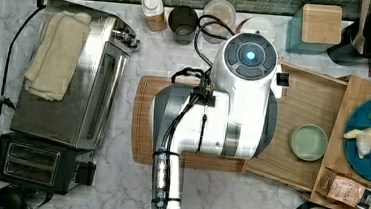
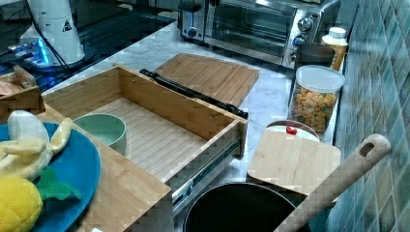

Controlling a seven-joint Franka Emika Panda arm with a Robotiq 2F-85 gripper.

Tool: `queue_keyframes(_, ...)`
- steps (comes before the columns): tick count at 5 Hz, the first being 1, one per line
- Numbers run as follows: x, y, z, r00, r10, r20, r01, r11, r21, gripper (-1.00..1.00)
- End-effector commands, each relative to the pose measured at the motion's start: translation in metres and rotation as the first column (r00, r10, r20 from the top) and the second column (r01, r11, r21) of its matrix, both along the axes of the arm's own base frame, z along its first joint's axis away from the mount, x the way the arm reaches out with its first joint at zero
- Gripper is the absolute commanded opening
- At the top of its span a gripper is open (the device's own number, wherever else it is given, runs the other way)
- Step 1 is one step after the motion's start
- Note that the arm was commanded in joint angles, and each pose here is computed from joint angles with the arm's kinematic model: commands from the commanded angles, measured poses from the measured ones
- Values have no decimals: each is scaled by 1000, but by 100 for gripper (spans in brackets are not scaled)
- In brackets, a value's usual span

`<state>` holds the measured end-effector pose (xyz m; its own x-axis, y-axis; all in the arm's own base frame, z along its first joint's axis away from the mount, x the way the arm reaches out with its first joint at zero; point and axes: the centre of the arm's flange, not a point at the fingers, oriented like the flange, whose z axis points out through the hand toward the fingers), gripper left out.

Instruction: Close the drawer.

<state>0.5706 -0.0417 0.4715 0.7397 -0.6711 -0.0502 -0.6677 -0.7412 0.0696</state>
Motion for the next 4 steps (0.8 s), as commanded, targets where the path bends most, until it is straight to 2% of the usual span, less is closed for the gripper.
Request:
queue_keyframes(1, -2, -4, -5, 1000, -7, -10, 7, 1000, 0, -100)
queue_keyframes(2, 8, -3, -19, 998, 57, -20, -57, 998, -6, -100)
queue_keyframes(4, 15, 16, -57, 964, 255, 79, -252, 966, -54, -100)
